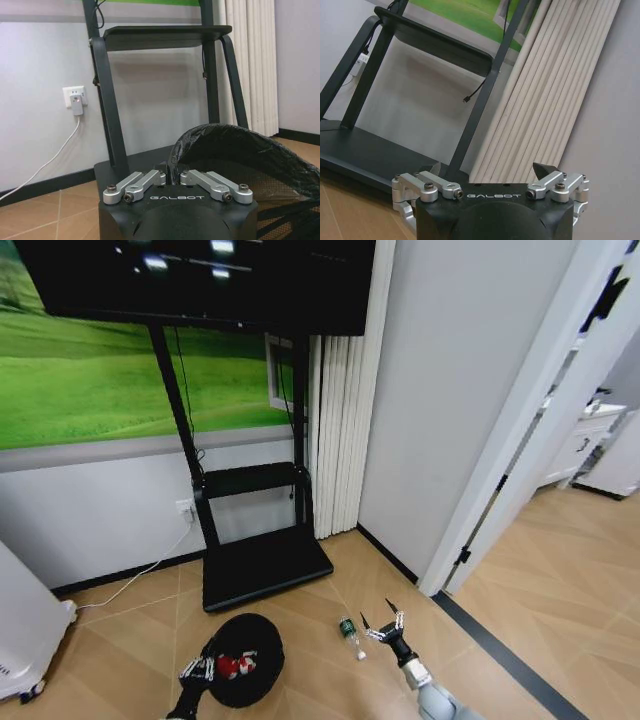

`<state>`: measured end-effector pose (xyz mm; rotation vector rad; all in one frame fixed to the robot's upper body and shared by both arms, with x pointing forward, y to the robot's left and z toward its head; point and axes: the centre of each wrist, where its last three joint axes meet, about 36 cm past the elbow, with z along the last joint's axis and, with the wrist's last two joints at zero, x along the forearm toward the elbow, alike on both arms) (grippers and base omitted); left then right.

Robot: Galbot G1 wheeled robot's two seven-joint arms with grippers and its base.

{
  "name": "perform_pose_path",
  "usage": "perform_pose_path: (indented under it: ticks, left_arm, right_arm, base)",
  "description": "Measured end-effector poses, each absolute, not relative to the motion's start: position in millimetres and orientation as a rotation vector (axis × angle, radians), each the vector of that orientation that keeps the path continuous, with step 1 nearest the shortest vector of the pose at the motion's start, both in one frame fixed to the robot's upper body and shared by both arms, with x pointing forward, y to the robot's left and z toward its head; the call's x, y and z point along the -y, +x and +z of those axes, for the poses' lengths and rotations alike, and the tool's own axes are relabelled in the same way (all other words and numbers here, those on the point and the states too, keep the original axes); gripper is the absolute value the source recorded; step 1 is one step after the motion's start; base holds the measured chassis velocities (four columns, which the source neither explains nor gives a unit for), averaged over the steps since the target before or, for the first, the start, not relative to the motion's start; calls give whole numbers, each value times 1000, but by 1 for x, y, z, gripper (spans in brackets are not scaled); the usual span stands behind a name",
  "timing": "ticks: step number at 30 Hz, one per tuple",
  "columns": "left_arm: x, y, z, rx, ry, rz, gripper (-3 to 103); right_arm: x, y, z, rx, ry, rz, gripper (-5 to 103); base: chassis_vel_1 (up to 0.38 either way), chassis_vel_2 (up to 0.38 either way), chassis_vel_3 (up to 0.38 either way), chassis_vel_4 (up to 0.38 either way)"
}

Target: Pick up the trash bin and place the garbage on the floor into it.

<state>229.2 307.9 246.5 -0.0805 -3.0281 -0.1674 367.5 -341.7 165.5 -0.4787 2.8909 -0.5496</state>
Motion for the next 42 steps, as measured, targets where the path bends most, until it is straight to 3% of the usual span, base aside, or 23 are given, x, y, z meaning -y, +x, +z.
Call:
perform_pose_path:
  ticks: [20, 32, 42]
  left_arm:
    - [-317, 236, 243, 3011, 4, -180, 7]
    - [-320, 225, 238, 2999, 32, -170, 7]
    - [-322, 221, 240, 2995, 46, -165, 7]
  right_arm:
    - [356, 339, 138, -3033, -538, -638, 100]
    - [341, 333, 112, -3178, -733, -511, 100]
    - [324, 350, 89, -3302, -663, -496, 100]
  base:
    - [15, 20, 22, 24]
    - [0, 0, 0, 0]
    - [0, 0, 0, 0]
